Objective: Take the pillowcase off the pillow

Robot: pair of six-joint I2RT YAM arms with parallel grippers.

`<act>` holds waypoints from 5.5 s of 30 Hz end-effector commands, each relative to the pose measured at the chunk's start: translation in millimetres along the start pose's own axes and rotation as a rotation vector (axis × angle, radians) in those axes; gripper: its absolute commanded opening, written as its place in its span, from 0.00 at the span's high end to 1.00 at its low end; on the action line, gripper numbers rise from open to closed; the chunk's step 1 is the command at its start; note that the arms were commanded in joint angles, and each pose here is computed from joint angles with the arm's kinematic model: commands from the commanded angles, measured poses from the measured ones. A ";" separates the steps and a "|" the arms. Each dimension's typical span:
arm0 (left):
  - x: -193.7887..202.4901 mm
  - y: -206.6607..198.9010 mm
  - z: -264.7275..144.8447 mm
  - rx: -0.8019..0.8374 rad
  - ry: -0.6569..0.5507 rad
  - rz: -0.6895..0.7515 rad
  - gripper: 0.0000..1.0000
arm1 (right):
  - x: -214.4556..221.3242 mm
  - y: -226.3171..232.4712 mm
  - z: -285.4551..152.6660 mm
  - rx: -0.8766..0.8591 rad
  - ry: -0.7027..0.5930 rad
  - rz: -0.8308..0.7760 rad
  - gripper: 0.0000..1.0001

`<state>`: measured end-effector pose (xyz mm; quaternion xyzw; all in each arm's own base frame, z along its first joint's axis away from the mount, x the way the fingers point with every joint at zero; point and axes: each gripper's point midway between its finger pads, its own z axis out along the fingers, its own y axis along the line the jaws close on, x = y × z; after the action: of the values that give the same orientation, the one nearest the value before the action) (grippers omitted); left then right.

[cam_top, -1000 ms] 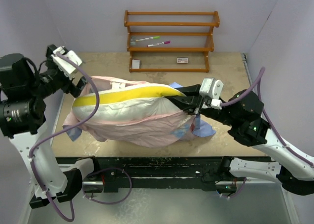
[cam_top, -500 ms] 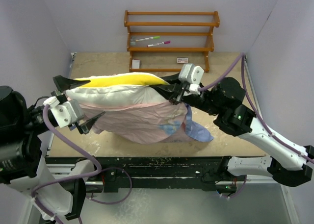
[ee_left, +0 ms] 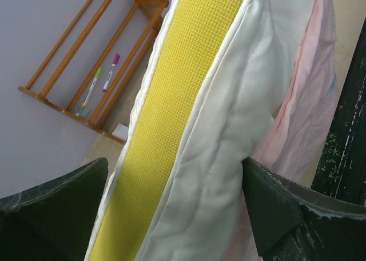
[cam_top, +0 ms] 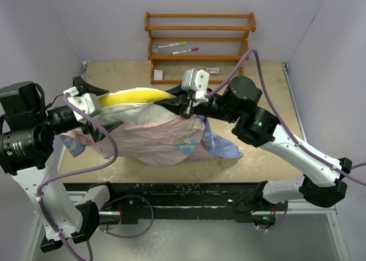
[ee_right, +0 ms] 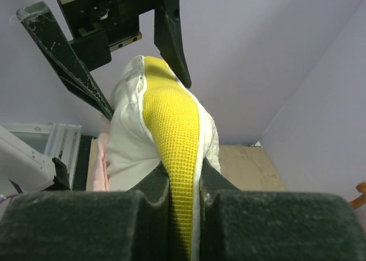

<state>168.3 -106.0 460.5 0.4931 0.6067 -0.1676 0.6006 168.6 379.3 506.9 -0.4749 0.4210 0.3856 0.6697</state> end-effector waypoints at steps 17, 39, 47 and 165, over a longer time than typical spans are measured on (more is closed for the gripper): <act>26.2 24.8 6.3 -0.088 0.041 -0.022 1.00 | -4.6 -45.8 -64.0 0.396 -0.047 0.341 0.15; 14.4 14.6 -1.8 -0.089 0.053 0.001 1.00 | 114.8 27.5 -117.4 0.309 0.136 0.606 0.48; 5.1 30.0 2.0 -0.075 0.046 -0.167 1.00 | 154.8 5.6 -154.2 0.578 0.137 0.658 1.00; 22.7 15.7 0.2 -0.084 0.092 -0.235 0.00 | -9.4 -74.6 -97.7 0.481 0.050 0.133 1.00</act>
<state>164.0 -108.9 463.6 0.3967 0.6697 -0.2390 0.5805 225.8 314.5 422.1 -0.3652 0.6530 0.2716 0.6053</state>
